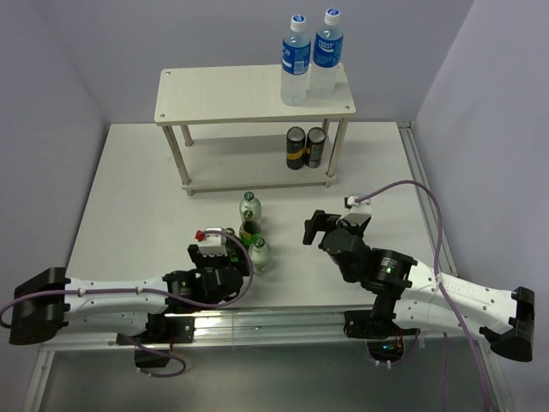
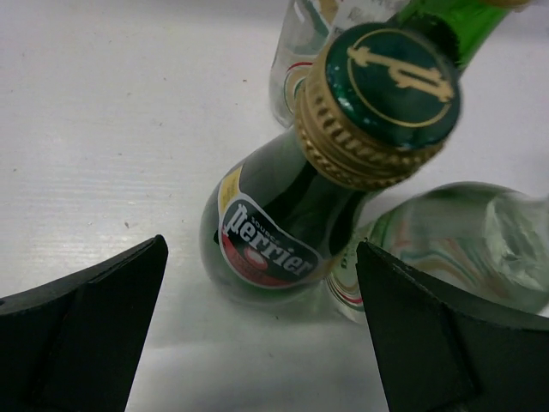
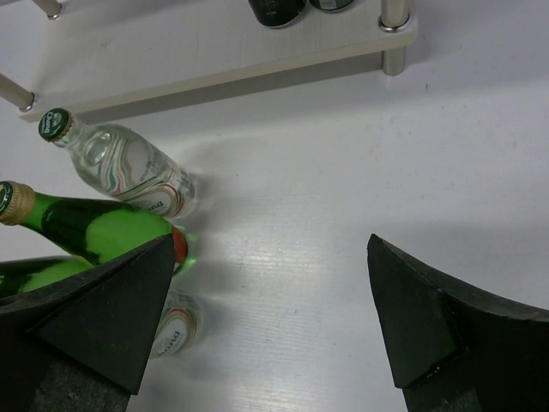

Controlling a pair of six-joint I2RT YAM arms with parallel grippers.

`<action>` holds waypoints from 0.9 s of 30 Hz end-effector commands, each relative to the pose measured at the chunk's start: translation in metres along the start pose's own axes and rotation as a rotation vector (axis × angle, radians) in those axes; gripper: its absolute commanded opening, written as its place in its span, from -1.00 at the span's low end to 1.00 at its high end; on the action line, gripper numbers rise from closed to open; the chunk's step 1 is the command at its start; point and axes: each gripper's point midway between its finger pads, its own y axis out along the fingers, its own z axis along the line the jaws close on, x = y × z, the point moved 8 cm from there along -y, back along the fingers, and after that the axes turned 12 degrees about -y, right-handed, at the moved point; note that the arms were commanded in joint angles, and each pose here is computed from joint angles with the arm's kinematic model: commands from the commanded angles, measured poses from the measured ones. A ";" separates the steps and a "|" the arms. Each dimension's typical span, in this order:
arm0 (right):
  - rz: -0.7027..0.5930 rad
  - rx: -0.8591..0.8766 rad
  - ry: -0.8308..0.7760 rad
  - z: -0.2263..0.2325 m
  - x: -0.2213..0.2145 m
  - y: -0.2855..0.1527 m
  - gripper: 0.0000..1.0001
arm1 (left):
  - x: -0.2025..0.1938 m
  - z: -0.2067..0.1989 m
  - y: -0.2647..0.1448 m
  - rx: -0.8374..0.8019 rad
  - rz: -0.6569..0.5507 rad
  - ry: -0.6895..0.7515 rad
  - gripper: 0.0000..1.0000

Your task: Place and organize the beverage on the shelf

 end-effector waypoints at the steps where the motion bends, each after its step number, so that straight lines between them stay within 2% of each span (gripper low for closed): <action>1: -0.032 -0.019 0.028 -0.003 0.004 -0.002 1.00 | 0.001 -0.011 0.012 -0.031 -0.032 -0.017 0.99; 10: -0.030 -0.027 0.022 -0.009 -0.001 -0.003 1.00 | -0.001 -0.004 0.031 0.002 -0.096 -0.023 0.99; 20: -0.029 -0.022 0.025 -0.009 -0.006 -0.001 1.00 | -0.020 0.007 0.045 0.029 -0.101 0.009 0.98; 24: -0.025 -0.020 0.022 -0.008 -0.010 0.000 1.00 | -0.024 0.011 0.049 0.042 -0.114 0.012 0.94; 27: -0.024 -0.018 0.020 -0.007 -0.012 0.001 1.00 | -0.027 0.013 0.051 0.049 -0.115 0.022 0.84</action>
